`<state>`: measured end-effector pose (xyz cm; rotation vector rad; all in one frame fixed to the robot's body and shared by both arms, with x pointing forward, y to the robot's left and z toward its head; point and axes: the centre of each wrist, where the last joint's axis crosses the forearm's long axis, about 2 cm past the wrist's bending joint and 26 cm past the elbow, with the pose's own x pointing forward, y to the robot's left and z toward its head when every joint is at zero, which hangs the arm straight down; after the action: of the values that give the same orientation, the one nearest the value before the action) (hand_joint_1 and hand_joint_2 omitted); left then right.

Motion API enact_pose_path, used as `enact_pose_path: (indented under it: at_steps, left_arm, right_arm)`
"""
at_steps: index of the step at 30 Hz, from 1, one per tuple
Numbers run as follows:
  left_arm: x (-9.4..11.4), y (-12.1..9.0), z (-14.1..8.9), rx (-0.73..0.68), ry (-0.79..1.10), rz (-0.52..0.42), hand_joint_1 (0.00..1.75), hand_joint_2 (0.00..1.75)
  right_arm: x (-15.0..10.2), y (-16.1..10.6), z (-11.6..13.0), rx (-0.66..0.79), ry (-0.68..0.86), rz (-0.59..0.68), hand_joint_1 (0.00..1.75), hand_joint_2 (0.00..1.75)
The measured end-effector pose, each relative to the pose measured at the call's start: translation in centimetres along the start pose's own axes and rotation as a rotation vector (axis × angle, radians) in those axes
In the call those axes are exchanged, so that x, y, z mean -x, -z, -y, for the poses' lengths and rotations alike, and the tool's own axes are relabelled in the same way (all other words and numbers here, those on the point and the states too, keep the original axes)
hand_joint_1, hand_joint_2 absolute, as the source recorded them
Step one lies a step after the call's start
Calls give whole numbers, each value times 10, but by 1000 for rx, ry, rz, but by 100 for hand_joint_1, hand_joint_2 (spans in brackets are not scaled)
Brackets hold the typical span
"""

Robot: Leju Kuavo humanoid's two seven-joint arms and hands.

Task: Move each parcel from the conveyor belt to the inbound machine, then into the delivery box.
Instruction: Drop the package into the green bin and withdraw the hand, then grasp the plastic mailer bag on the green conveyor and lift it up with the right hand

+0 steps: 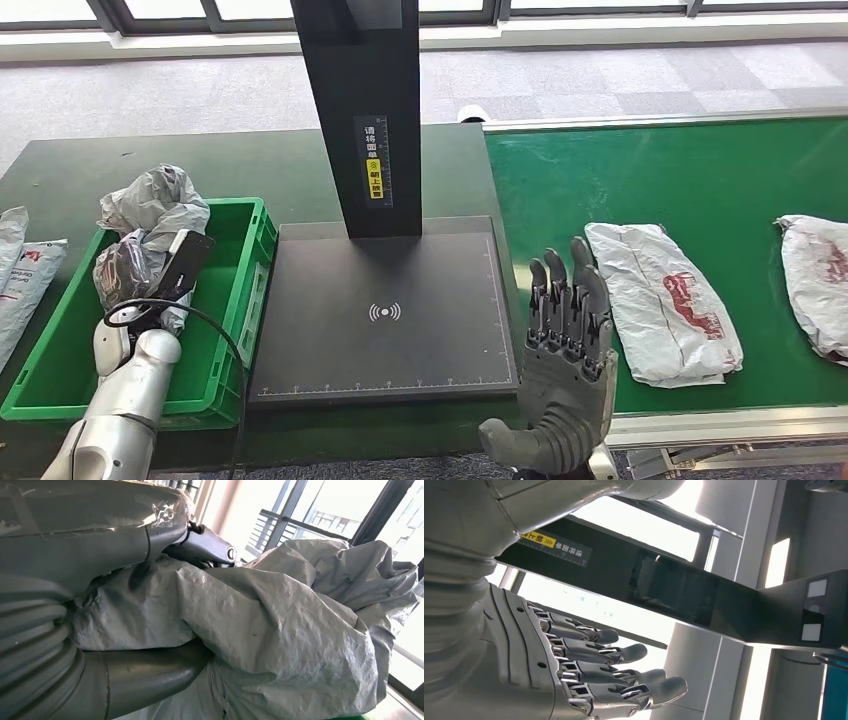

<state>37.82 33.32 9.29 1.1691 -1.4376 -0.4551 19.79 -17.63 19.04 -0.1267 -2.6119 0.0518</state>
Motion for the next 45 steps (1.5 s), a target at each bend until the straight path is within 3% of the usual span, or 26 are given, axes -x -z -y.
enact_pose_path:
  at_steps: [2,3,16,20,36,42,45]
  left_arm:
    - [1,0,0,-4,-7,-1,8,175]
    - [1,1,0,-13,-17,1,0,175]
    - [6,2,-10,-137,-106,14,0,175]
    - [5,1,-10,-140,-109,15,0,0]
    - [-13,-14,-5,-127,-530,19,0,0]
    - [-18,-26,-7,-224,-562,-39,0,0]
    - [-20,-39,-9,-320,-609,-54,0,0]
  right_arm:
    - [0,1,0,-1,1,2,0,175]
    - [0,1,0,0,0,3,0,175]
    - [1,1,1,7,-7,4,0,175]
    - [1,1,1,7,-8,4,0,175]
    - [1,0,5,36,-55,9,0,175]
    - [5,-6,7,20,-115,7,0,175]
    - [13,-16,15,-50,-238,-47,0,175]
